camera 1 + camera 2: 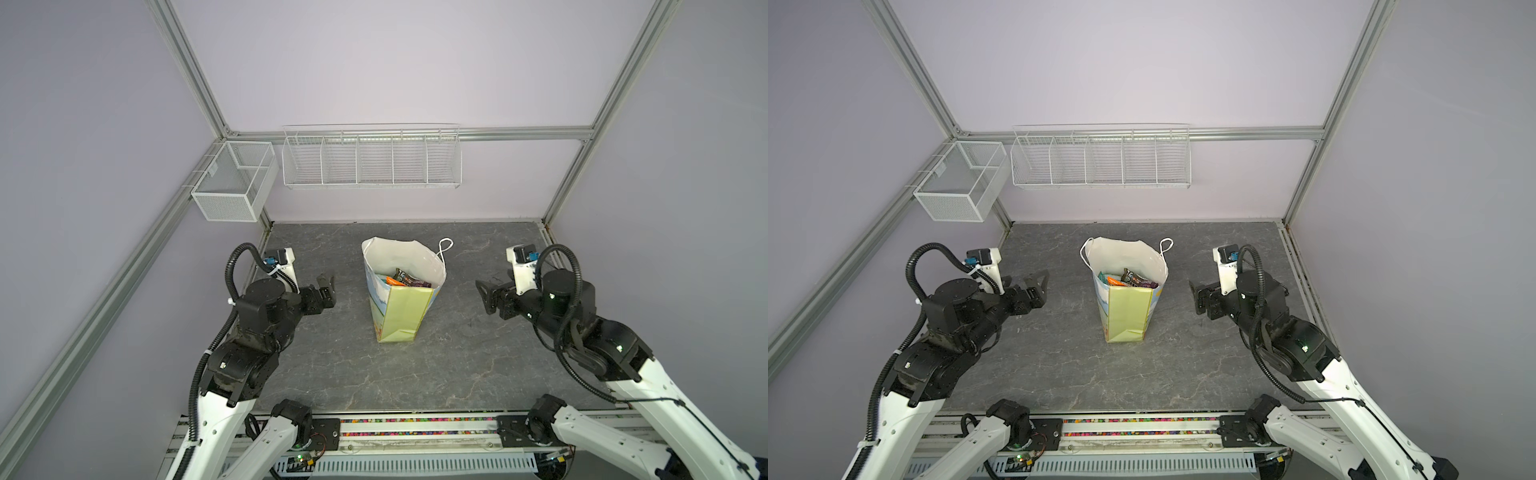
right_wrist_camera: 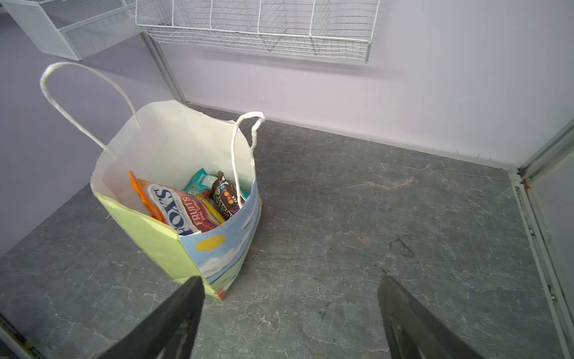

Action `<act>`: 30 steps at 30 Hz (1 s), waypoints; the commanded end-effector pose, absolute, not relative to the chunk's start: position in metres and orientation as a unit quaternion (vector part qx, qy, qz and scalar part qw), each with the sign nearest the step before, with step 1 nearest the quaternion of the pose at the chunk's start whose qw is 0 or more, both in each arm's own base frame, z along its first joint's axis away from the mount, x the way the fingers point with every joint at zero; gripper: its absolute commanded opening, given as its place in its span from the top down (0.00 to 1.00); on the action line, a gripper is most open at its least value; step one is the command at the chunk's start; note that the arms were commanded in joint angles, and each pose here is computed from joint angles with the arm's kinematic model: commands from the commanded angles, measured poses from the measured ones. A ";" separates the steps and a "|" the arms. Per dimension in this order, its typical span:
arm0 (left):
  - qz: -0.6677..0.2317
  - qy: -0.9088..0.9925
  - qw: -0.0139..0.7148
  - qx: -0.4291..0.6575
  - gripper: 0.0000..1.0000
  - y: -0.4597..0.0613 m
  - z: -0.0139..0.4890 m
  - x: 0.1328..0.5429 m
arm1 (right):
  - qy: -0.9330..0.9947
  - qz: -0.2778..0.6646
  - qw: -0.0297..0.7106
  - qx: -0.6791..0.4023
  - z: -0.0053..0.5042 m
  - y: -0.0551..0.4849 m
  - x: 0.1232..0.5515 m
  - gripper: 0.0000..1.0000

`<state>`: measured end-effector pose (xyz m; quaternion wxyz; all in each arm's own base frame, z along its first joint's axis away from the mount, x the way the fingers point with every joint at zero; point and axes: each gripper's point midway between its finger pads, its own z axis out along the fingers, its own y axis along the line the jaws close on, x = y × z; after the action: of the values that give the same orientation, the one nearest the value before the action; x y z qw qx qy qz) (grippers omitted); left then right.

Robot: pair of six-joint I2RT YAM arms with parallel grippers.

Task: Place the snacks into the paper bag
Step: Reset both arms

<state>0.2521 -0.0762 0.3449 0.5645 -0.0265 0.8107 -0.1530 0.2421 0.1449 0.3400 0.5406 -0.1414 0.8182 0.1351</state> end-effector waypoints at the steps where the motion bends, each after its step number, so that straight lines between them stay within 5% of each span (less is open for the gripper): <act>1: -0.130 0.799 0.586 -0.036 0.00 -0.066 0.345 0.255 | 0.822 0.086 0.548 -0.131 0.332 0.128 0.244 0.09; 10: -0.086 0.788 0.607 -0.057 0.00 -0.047 0.326 0.253 | 0.822 0.020 0.562 -0.087 0.310 0.096 0.245 0.03; 13: -0.072 0.785 0.612 -0.061 0.00 -0.042 0.318 0.253 | 0.821 0.004 0.566 -0.081 0.302 0.088 0.244 0.12; 30: -0.010 0.795 0.601 -0.082 0.00 -0.023 0.277 0.255 | 0.824 -0.045 0.563 -0.047 0.253 0.060 0.237 0.12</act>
<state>0.2547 -0.0305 0.2765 0.5929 -0.0745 0.8013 -0.0293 0.2363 0.0663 0.2476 0.5431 -0.0639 0.8362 -0.0409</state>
